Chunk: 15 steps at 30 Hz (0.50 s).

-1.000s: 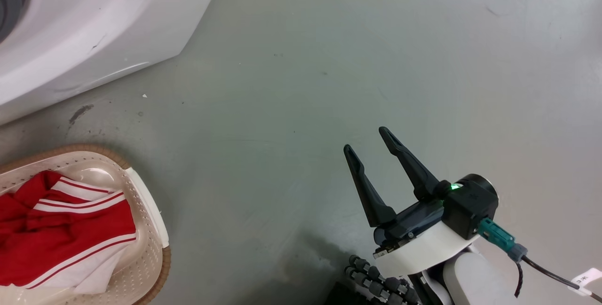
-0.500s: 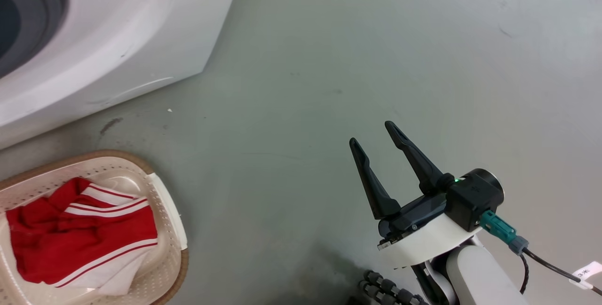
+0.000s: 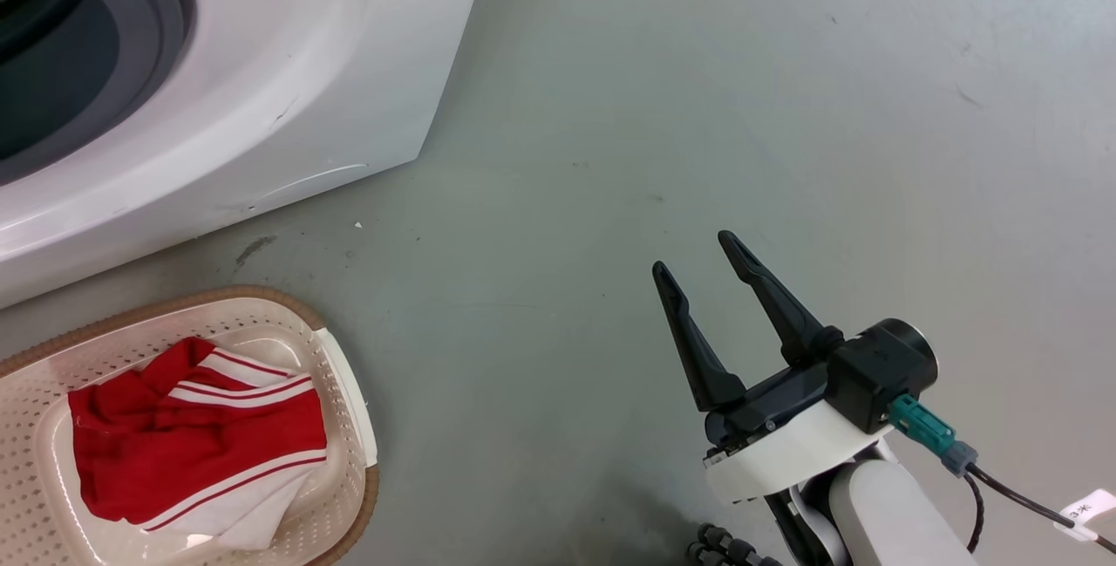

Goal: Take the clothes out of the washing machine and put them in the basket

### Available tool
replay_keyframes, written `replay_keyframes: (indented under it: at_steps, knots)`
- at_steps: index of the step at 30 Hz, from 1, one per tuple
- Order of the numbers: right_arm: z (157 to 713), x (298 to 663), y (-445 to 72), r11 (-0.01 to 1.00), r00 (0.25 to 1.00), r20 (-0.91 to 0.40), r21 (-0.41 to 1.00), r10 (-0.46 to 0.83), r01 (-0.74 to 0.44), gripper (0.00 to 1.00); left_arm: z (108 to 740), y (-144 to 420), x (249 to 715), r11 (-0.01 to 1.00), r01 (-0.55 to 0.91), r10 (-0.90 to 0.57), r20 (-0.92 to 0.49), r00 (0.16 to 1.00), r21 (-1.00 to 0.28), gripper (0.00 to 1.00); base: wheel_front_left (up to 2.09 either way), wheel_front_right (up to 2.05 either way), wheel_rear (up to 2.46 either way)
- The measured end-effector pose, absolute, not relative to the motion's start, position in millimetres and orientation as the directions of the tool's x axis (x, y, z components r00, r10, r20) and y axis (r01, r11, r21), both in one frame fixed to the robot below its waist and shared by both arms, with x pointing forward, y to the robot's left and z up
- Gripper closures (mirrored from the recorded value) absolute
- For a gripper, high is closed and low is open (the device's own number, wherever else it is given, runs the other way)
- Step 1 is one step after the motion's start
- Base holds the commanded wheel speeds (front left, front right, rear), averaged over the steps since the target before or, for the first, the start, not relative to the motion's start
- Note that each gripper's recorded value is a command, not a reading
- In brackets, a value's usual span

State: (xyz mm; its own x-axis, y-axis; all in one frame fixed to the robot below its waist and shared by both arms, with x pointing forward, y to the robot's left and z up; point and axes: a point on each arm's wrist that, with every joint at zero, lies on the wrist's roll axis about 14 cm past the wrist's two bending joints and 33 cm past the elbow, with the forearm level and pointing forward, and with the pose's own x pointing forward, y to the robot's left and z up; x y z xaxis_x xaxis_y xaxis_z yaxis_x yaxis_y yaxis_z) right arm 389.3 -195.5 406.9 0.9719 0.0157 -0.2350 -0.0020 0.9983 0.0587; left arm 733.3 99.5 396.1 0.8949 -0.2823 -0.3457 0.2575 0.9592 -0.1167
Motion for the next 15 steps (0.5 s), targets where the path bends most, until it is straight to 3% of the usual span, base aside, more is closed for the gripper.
replay_keyframes:
  at_steps: [2, 3, 4, 5, 6, 15]
  knots:
    - [407.7, 388.7, -195.4, 0.998, 0.972, -0.233, 0.059, 0.016, -0.002, 0.0, 395.3, 93.7, 730.3, 0.953, 0.264, -0.302, -0.363, 0.882, -0.15, 1.0, 0.0, 0.0, 0.0]
    - [408.3, 388.2, -195.8, 0.998, 0.973, -0.232, 0.059, 0.014, 0.0, 0.0, 394.7, 91.6, 728.7, 0.95, 0.267, -0.308, -0.37, 0.876, -0.159, 0.95, 0.0, 0.0, 0.0]
    - [408.6, 387.7, -196.1, 0.998, 0.973, -0.232, 0.059, 0.013, 0.001, 0.0, 395.1, 89.7, 727.9, 0.948, 0.269, -0.315, -0.374, 0.872, -0.171, 0.54, 0.0, 0.0, 0.0]
    - [408.9, 386.9, -196.2, 0.998, 0.973, -0.232, 0.059, 0.012, 0.002, 0.0, 394.4, 88.4, 726.6, 0.946, 0.269, -0.32, -0.384, 0.866, -0.181, 0.22, 0.0, 0.0, 0.0]
    - [409.2, 386.0, -196.7, 0.998, 0.973, -0.233, 0.058, 0.01, 0.004, 0.0, 393.9, 86.8, 725.3, 0.943, 0.274, -0.327, -0.391, 0.86, -0.187, 0.01, 0.0, 0.0, 0.0]
    - [409.6, 375.6, -199.4, 0.998, 0.97, -0.244, 0.059, -0.009, 0.024, 0.0, 392.4, 68.7, 720.3, 0.916, 0.296, -0.395, -0.485, 0.78, -0.271, 0.0, 0.0, 0.0, 0.0]
